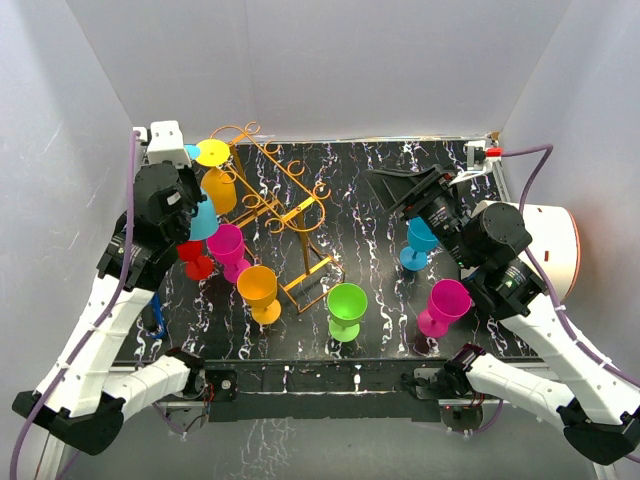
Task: Place the wine glass upside down on the wine glass rack
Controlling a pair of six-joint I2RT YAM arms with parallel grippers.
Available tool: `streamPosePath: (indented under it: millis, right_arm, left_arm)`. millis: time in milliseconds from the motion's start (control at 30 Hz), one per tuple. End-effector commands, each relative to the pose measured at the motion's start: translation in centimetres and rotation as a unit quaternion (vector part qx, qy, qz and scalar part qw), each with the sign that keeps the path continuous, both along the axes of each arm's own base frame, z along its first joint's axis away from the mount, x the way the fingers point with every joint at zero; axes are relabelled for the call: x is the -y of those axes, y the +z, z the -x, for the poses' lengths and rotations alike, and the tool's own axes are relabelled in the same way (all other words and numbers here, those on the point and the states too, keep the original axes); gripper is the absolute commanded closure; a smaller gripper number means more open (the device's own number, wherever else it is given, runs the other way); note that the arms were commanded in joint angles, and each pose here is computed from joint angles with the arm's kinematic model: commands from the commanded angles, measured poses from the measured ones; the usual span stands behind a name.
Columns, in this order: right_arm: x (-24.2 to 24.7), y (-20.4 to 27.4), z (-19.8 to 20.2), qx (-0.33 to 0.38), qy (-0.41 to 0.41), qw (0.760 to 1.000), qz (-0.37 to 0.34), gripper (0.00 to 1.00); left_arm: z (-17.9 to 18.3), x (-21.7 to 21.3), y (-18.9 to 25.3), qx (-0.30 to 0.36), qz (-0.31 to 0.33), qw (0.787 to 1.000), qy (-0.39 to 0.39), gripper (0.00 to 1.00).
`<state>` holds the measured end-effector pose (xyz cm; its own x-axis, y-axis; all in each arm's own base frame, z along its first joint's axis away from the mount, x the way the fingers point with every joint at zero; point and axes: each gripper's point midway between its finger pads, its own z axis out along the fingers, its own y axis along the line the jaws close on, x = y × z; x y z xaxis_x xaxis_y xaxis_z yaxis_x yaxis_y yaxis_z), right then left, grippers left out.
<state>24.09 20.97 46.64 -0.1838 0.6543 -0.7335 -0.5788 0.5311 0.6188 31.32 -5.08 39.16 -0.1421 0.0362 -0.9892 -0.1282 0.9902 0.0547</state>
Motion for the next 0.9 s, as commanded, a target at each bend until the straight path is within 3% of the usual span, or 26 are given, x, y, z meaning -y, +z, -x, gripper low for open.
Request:
streamPosePath:
  millis: [0,467,867]
  right_arm:
    - [0.7,1.8,0.4,0.025,-0.012,1.000,-0.010,0.38]
    - [1.0,1.5,0.1,0.024,-0.024,0.999,-0.001,0.38]
    - [1.5,1.7,0.2,0.026,-0.033,0.999,-0.002,0.37]
  left_arm:
    - [-0.2,0.8,-1.1,-0.012,0.037,0.998,-0.049,1.00]
    - [-0.3,3.8,-3.2,0.024,0.020,0.983,-0.182,1.00]
    - [-0.9,4.3,-4.4,0.044,-0.003,0.977,-0.210,1.00]
